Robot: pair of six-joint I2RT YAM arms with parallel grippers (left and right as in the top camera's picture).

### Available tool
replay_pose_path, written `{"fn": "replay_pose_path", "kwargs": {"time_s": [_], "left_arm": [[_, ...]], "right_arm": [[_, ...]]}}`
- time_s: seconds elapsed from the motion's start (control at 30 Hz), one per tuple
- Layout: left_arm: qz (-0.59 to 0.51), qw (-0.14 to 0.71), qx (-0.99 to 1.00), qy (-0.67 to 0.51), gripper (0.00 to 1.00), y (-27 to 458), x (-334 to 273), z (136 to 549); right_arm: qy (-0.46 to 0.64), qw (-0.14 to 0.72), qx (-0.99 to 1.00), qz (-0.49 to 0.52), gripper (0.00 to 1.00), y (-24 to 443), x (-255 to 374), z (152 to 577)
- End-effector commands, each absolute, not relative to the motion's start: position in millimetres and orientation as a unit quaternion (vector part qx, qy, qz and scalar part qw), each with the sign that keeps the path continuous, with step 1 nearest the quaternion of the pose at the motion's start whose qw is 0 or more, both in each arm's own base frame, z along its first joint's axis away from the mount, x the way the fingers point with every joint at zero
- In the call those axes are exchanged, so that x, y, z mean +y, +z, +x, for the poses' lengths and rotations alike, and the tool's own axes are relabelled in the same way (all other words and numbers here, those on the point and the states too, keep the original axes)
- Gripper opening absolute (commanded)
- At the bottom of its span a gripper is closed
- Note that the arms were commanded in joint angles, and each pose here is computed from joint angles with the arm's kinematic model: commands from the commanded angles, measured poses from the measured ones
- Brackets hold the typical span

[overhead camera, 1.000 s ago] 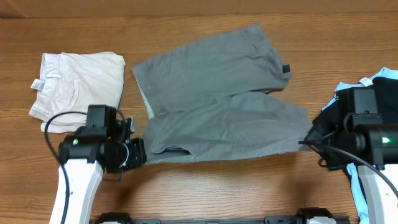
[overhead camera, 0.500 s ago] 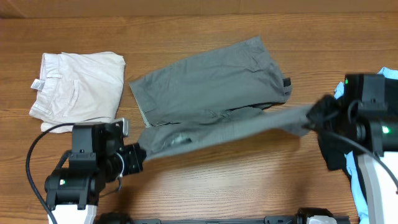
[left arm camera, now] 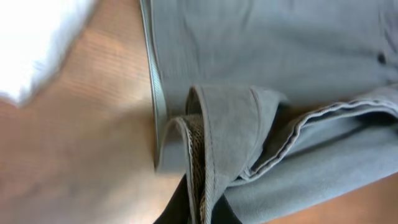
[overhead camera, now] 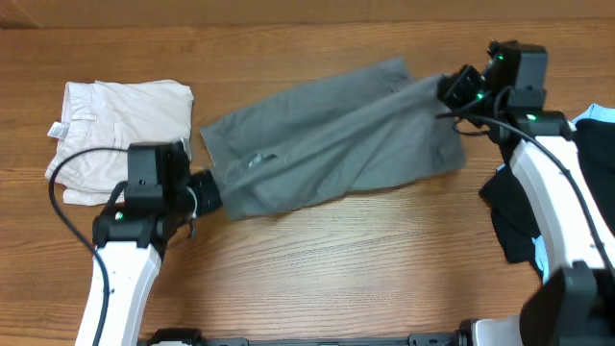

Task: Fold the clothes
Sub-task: 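Lift the bottom hem and fold it up over the top half with both grippers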

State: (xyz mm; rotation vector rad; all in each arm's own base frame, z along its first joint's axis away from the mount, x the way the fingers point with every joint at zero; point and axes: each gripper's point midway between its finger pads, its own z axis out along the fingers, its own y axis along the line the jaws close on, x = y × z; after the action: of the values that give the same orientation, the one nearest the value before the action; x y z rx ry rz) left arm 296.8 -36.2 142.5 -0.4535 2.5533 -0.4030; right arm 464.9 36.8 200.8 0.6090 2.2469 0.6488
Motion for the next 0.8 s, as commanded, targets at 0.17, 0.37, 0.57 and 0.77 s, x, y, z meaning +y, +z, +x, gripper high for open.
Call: {"fn": "replay_pose_path", "kwargs": {"time_s": [0.17,0.37,0.57,0.77], "left_arm": [[-0.201,0.323,0.922,-0.066,0.04,137.9,-0.1,350.7],[-0.209,0.331,0.919,-0.049,0.05,123.8,7.0,369.6],[-0.212,0.355,0.909,-0.056,0.16,117.6,6.7,393.4],[-0.225,0.354,0.906,-0.057,0.21,103.2,8.2,405.0]], "right_arm": [[0.231,0.406,0.849,0.247,0.04,185.8,15.7,510.8],[0.231,0.426,0.842,0.235,0.04,176.5,26.0,529.2],[0.235,0.439,0.836,0.230,0.04,170.2,32.0,541.0],[0.231,0.422,0.845,0.234,0.04,147.6,33.2,543.4]]}}
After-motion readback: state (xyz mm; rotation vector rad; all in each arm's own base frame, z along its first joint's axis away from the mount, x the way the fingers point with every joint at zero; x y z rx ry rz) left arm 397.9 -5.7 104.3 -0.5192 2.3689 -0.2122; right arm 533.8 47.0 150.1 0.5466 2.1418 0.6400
